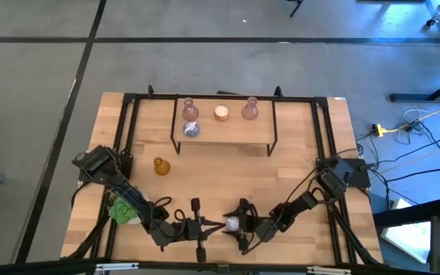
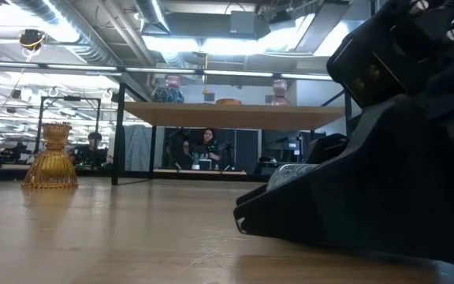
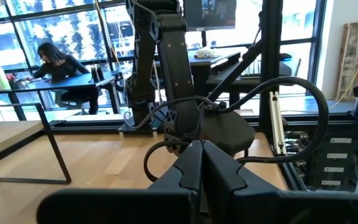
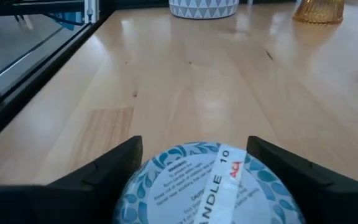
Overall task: Pick & Place candle stick holders
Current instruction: Put the white candle on the shelf
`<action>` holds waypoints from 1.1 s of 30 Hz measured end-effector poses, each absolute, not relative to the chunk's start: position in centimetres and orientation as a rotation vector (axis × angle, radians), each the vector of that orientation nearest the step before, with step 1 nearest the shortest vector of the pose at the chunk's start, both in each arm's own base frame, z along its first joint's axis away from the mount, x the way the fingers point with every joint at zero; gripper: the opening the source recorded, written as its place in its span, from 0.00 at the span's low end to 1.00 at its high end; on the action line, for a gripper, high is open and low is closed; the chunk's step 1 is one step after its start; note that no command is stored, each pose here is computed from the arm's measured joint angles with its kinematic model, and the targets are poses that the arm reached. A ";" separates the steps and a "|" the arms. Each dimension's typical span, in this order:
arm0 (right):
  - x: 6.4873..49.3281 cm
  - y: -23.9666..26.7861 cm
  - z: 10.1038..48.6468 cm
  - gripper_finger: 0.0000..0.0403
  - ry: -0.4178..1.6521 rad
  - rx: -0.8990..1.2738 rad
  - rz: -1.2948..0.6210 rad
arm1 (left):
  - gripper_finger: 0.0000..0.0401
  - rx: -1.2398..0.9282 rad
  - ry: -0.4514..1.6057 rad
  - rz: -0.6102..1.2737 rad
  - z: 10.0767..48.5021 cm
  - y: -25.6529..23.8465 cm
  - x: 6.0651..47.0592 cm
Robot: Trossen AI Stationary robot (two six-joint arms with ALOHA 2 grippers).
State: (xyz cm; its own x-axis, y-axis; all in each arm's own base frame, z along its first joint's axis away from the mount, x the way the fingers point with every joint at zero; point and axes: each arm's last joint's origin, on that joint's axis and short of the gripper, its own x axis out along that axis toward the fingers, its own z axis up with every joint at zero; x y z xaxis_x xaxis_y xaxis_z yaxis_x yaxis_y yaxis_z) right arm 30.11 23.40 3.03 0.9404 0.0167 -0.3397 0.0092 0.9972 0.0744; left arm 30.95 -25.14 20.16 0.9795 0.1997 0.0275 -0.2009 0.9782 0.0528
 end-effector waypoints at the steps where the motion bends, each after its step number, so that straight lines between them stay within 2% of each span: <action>1: 30.1 23.4 3.0 0.69 0.347 0.076 0.005 | 0.00 0.056 -0.022 0.202 20.2 -25.1 30.9; 8: 30.0 23.4 4.1 0.69 0.375 0.098 0.002 | 0.00 0.056 -0.022 0.201 20.2 -25.1 30.9; 14: 29.4 22.9 6.8 0.69 0.490 0.045 -0.029 | 0.00 0.056 -0.022 0.190 20.2 -25.5 30.7; 22: 28.7 20.4 15.1 0.70 0.481 -0.033 -0.127 | 0.00 0.054 -0.025 0.175 20.2 -25.9 30.3; 29: 28.0 14.6 22.2 0.70 0.409 -0.091 -0.355 | 0.00 0.037 -0.040 0.154 20.4 -26.5 29.8; 33: 28.3 10.9 24.6 0.70 0.382 -0.092 -0.448 | 0.00 0.033 -0.044 0.145 20.4 -26.8 29.6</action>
